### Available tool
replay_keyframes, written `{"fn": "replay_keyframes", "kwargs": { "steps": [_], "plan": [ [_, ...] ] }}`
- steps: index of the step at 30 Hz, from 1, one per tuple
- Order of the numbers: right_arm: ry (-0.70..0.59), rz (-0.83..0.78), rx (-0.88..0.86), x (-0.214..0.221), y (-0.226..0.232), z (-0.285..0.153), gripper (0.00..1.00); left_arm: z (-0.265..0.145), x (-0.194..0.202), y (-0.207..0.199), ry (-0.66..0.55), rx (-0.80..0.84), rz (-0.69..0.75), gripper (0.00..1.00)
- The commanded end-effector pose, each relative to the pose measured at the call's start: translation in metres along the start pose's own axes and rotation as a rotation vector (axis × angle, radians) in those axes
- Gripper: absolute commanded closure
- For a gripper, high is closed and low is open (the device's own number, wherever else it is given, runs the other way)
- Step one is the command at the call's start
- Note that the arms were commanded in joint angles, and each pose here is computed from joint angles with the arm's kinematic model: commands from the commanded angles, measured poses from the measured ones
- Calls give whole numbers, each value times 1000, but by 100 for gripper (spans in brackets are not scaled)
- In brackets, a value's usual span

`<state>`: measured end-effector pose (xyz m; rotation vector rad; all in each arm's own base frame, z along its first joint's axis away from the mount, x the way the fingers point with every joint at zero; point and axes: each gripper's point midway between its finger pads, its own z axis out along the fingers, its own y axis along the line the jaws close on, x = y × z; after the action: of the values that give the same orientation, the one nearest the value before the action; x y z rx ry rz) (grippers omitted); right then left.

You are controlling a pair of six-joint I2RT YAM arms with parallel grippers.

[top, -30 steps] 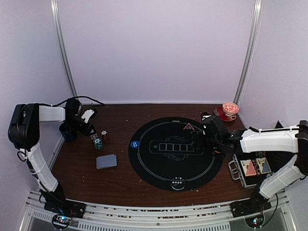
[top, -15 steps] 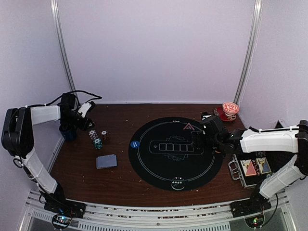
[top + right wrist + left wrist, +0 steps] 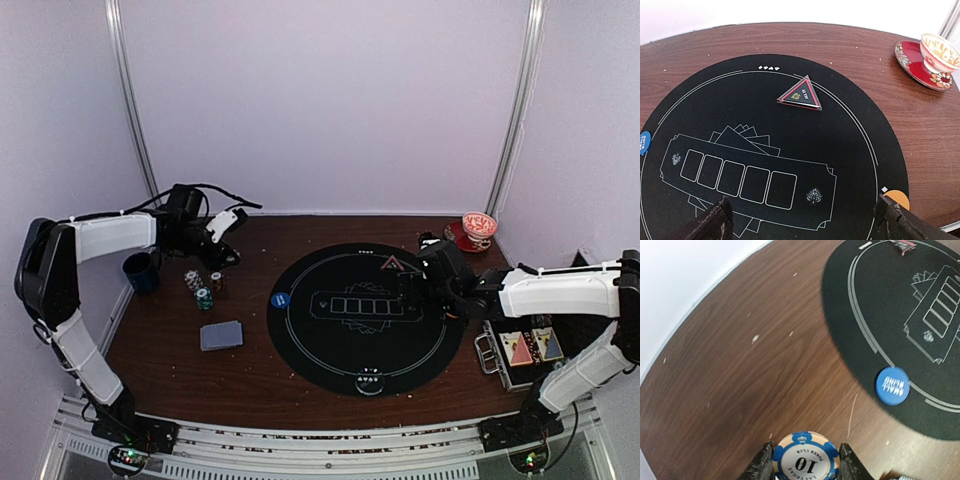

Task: Distribute texas hold em gaming equipment
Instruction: Place the poker chips pile at the small blind area.

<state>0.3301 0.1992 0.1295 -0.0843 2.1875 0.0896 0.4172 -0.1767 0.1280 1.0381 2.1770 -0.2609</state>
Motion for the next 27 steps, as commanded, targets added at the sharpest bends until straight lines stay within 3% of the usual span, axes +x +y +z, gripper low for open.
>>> {"fn": "replay_keyframes", "kwargs": {
  "steps": [1, 15, 27],
  "plan": [
    [-17, -2, 26, -6, -1, 0, 0, 18, -32, -10, -40, 21, 20, 80],
    [-16, -2, 28, -6, -1, 0, 0, 59, -46, -73, -8, 132, 99, 80],
    [-17, -4, 32, -6, -2, 0, 0, 109, -43, -85, 48, 153, 85, 80]
  ]
}}
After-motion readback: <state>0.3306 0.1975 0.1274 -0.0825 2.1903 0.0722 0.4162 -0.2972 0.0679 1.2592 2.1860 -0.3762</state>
